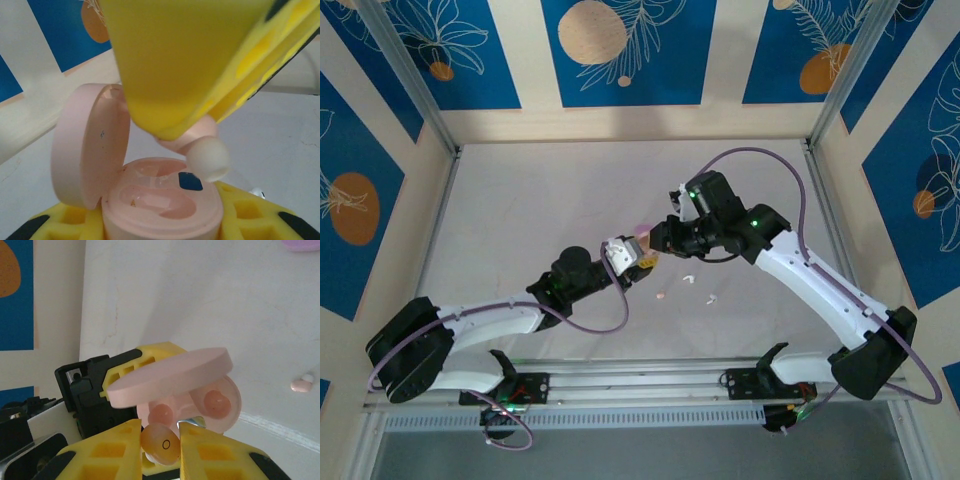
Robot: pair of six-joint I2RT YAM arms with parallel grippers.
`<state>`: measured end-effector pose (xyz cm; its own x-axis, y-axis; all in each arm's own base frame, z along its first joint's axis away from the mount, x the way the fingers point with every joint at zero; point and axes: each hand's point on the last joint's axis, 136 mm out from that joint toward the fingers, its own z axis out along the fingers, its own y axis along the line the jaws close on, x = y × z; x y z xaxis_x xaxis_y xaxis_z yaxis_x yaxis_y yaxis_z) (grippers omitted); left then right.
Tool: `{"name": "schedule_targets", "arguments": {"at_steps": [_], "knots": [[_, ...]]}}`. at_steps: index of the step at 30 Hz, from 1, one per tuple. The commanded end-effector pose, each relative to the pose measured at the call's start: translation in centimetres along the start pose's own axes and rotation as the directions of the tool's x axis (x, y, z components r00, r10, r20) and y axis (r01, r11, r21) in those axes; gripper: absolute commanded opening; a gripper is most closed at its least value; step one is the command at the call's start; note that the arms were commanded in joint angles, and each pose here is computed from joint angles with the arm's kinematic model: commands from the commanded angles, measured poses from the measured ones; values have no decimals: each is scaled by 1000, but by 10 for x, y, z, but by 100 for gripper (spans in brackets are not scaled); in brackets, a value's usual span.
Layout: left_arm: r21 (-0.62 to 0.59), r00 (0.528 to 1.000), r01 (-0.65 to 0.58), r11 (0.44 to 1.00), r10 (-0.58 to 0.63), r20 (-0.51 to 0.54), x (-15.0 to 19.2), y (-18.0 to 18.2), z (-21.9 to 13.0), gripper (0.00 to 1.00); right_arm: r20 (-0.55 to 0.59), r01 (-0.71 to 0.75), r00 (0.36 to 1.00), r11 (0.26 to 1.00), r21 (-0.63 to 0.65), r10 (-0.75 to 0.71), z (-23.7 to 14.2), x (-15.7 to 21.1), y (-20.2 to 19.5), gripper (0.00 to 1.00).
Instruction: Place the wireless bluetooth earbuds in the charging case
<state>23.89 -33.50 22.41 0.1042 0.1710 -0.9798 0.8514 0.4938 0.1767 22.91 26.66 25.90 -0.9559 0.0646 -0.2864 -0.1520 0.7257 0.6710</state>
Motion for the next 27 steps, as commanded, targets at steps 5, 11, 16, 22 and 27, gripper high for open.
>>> {"name": "schedule_targets", "arguments": {"at_steps": [5,11,16,22,27], "knots": [[-7,995,-22,1000,22,93,-33,0,2,30,11,-19,1000,1000,21,18,8,-5,-1,22],[-9,995,-20,1000,21,100,-35,-1,2,30,4,-21,1000,1000,19,21,11,-4,0,22],[-12,994,-20,1000,21,104,-37,0,3,30,-10,-16,1000,1000,16,16,13,-2,1,22],[-14,994,-14,1000,15,110,-38,0,3,30,-13,-8,1000,1000,16,9,15,-2,4,22],[-22,993,-1,1000,3,120,-39,2,2,30,-1,-10,1000,999,41,10,17,-3,2,22]]}}
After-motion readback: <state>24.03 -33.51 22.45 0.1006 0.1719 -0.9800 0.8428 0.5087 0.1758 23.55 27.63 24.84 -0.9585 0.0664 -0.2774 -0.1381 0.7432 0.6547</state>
